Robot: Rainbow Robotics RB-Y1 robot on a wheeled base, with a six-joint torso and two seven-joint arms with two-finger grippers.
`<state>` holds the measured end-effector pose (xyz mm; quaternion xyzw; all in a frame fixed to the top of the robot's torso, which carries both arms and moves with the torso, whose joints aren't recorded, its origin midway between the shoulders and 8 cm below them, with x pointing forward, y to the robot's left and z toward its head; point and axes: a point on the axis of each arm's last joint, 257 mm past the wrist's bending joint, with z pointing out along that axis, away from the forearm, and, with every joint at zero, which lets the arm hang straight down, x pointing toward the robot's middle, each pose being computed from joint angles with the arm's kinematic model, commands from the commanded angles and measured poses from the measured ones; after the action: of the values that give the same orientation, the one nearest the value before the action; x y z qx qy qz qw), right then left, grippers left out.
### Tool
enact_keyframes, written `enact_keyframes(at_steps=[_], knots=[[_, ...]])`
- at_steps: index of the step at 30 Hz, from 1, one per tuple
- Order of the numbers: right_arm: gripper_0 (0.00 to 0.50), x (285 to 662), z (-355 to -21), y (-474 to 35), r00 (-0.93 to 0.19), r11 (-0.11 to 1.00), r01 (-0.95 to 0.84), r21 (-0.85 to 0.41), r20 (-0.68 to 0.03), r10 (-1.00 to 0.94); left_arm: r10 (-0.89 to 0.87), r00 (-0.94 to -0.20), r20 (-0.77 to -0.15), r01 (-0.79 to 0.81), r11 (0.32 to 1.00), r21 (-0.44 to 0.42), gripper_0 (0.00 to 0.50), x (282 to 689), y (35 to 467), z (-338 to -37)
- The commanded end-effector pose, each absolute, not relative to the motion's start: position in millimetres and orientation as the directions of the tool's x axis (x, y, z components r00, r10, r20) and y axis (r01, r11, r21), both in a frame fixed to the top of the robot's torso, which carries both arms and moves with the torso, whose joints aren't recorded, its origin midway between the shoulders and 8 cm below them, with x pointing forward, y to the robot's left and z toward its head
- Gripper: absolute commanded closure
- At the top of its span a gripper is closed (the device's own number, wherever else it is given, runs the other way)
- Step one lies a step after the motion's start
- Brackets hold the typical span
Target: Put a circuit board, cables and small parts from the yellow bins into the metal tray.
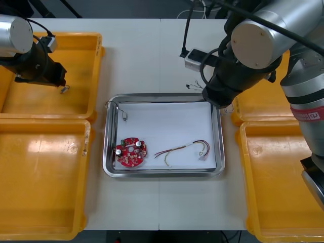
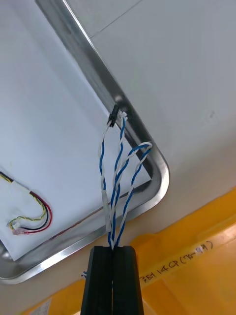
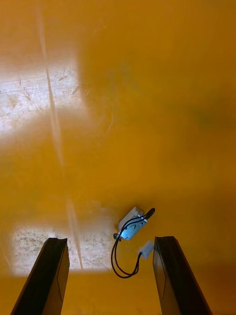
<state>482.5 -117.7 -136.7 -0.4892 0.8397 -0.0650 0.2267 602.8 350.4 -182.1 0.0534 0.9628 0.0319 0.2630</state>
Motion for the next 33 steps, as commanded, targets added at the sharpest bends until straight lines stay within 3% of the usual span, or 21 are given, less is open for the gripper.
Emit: enact_keyframes(at_steps=[1,8,11,22,33], knots=[[0.500,470,-145,-90,-0.224,0.306,-0.865,-0.397,-0.240,-0.944,0.120,-0.824,-0.554,0.094,0.993,0.076,0.000,620,326,-172],[0.500,477,-163,-76,-0.076,0.138,-0.871,-0.471,-0.148,-0.986,0.127,-0.829,-0.544,0.098,0.992,0.081,0.000,618,323,-183],[0.500,482,-171,-70,-0.048,0.109,-0.873,-0.475,-0.140,-0.989,0.118,-0.832,-0.542,0.094,0.993,0.073,0.000,617,322,-188],[0.500,496,-193,-52,0.014,0.057,-0.870,-0.490,-0.140,-0.990,0.119,-0.834,-0.538,0.094,0.993,0.075,0.000,612,325,-207],[0.500,503,-226,-55,0.004,0.088,-0.868,-0.488,-0.185,-0.983,0.116,-0.833,-0.540,0.091,0.993,0.073,0.000,610,329,-218]])
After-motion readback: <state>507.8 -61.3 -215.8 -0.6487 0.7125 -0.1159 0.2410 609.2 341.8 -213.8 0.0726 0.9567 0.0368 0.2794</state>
